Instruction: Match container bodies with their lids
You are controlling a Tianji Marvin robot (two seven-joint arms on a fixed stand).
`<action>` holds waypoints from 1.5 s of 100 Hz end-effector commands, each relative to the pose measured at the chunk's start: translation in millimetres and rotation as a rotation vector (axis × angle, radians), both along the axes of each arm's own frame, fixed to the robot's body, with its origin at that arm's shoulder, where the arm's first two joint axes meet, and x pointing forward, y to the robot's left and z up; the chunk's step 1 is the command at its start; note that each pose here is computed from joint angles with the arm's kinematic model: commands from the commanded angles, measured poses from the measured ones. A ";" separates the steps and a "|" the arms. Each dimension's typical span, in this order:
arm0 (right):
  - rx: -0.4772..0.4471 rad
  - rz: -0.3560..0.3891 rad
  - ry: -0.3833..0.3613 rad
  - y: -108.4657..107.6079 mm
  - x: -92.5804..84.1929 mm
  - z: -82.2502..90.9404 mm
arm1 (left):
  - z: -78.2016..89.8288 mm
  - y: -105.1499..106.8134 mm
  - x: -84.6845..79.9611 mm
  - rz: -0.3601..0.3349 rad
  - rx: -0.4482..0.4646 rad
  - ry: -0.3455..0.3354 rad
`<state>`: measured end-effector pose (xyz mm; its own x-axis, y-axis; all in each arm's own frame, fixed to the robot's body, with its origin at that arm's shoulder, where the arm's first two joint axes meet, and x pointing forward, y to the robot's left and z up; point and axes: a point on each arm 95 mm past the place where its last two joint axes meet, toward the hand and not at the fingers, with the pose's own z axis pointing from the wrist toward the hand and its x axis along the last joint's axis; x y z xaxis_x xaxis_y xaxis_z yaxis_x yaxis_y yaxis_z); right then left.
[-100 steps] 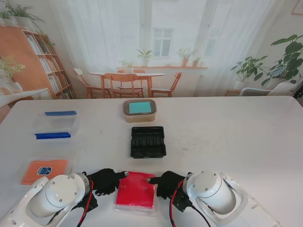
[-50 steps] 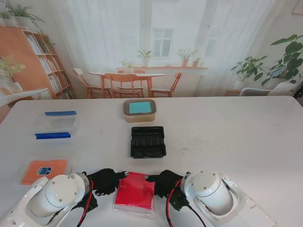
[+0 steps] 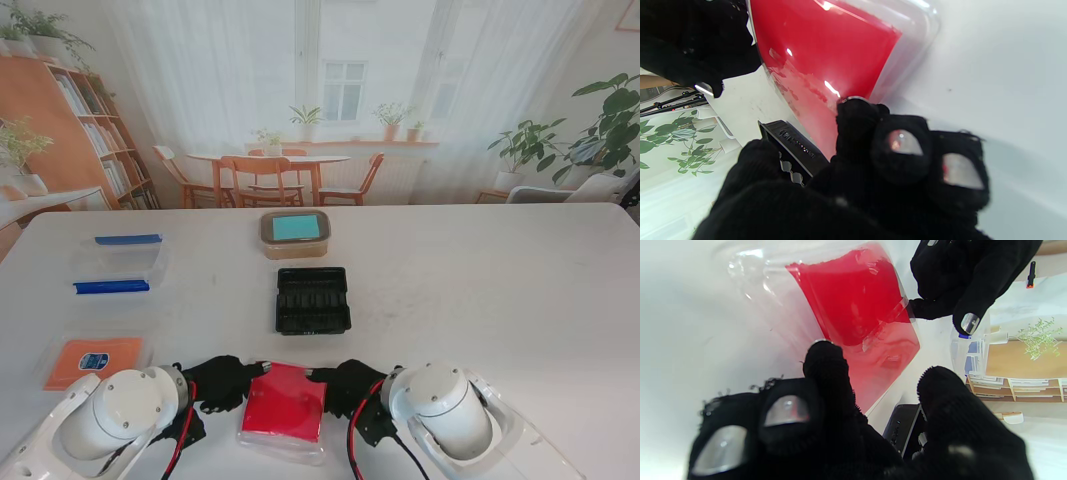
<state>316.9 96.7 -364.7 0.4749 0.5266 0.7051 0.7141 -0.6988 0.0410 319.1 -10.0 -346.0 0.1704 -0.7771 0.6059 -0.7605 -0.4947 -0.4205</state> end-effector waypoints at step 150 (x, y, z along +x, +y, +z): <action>0.085 -0.010 -0.130 8.2 15.6 41.8 | 36.8 -12.9 11.2 -0.032 -0.055 -0.092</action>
<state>330.2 96.6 -332.8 0.4023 0.4806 0.7792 0.6850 -0.7227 0.0921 332.5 -12.4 -313.2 0.1037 -0.7635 0.6374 -0.7235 -0.4977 -0.4784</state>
